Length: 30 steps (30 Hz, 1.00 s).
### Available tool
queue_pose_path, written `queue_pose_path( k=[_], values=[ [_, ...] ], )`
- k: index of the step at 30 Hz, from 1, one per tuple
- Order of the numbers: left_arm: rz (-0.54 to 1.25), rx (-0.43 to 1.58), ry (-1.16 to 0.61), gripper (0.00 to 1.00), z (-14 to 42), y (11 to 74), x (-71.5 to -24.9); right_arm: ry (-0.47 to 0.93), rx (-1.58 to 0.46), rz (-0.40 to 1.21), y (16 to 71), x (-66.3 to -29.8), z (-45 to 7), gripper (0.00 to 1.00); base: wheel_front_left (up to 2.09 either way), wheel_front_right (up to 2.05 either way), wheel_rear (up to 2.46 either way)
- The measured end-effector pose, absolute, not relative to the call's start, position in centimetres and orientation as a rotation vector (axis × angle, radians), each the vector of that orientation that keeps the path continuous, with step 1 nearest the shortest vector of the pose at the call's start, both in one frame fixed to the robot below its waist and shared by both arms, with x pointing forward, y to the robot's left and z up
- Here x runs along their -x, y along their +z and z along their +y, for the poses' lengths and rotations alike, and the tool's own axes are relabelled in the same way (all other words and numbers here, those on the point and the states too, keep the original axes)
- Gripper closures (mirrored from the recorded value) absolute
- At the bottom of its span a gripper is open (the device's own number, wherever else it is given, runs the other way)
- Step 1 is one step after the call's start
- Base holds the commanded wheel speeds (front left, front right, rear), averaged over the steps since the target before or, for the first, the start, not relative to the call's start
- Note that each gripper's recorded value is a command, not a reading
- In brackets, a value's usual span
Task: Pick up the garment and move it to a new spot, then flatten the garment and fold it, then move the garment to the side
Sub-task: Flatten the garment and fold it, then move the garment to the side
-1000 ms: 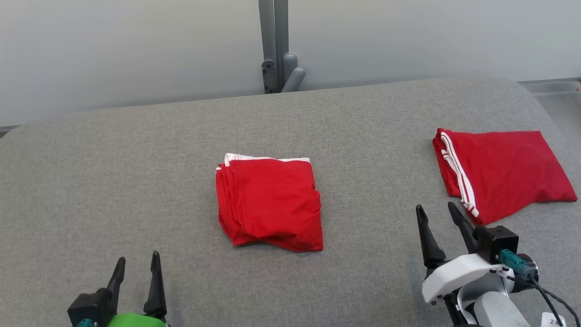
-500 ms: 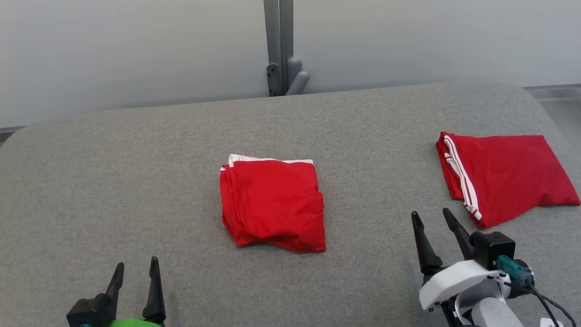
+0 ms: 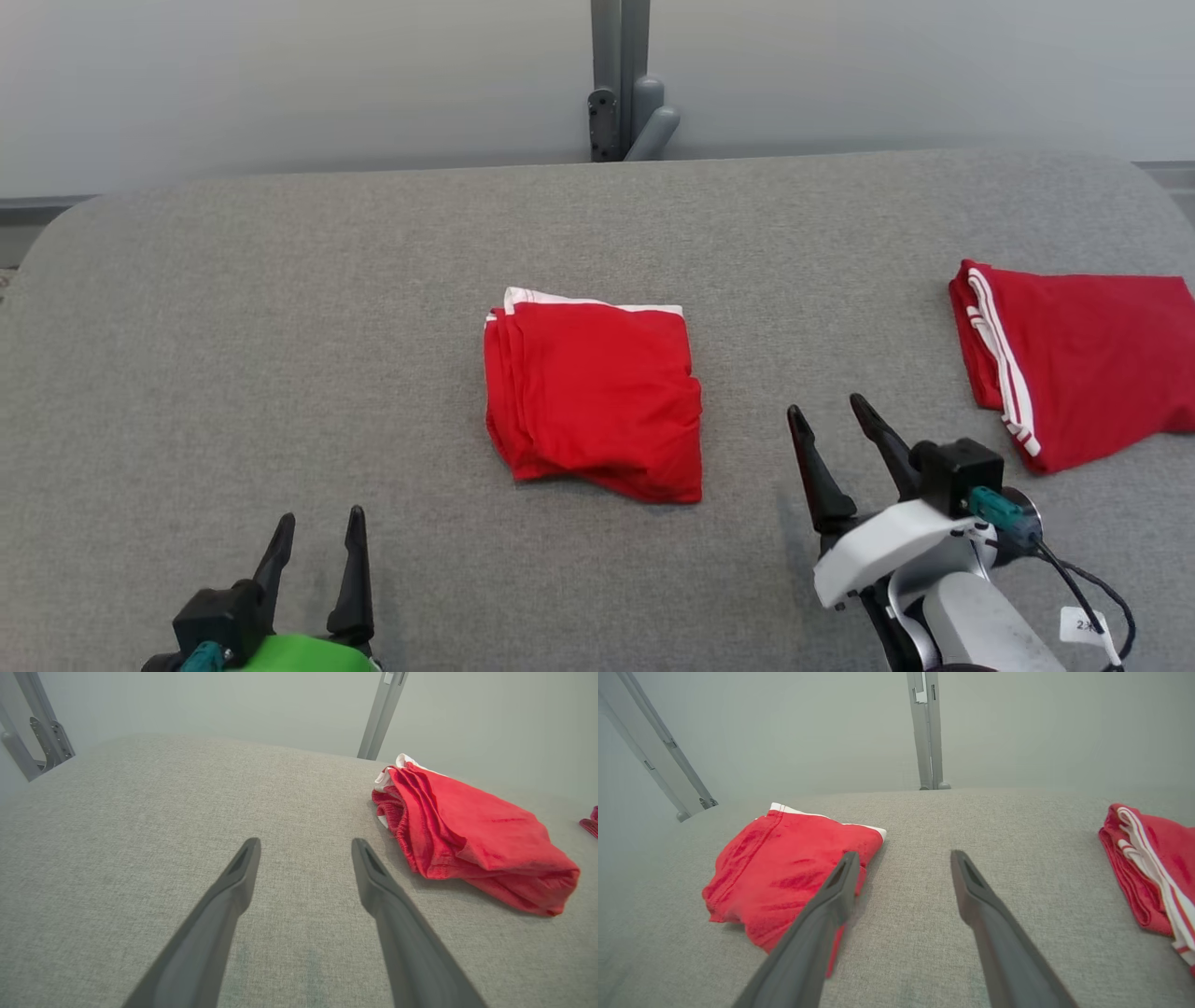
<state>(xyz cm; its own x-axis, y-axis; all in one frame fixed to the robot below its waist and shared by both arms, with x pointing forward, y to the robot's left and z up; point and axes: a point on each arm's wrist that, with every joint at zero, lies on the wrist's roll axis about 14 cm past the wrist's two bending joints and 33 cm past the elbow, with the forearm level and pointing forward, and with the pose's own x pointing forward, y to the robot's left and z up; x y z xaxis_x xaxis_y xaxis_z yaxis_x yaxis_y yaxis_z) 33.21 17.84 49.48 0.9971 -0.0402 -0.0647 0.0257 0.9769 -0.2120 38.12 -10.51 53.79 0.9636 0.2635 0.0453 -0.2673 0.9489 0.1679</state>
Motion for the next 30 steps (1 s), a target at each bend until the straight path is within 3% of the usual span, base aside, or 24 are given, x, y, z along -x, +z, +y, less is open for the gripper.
queue_pose_path(
  k=[8, 22, 23, 25, 30],
  values=[
    [0.065, 0.213, 0.012, 0.0, 19.2, 49.6, -33.6, 0.394, -0.187, 0.017, 53.2, -41.6, -5.7, 0.0, 0.0, 0.0, 0.0],
    [0.114, 0.205, 0.13, 0.0, 22.8, 48.0, -33.3, 0.471, -0.271, 0.276, 45.5, -44.7, -0.5, 0.0, 0.0, 0.0, 0.0],
    [0.12, 0.204, 0.136, 0.0, 22.9, 47.8, -33.2, 0.479, -0.275, 0.287, 45.1, -44.8, -0.1, 0.16, 0.0, 0.0, 0.0],
    [0.128, 0.204, 0.147, 0.0, 23.3, 47.6, -33.3, 0.494, -0.282, 0.294, 44.8, -45.2, 0.6, 1.0, 0.0, 0.0, 0.0],
    [0.146, 0.2, 0.165, 0.0, 23.8, 47.0, -33.2, 0.508, -0.301, 0.288, 44.8, -45.9, 1.4, 1.0, 0.0, 0.0, 0.0]
  ],
)
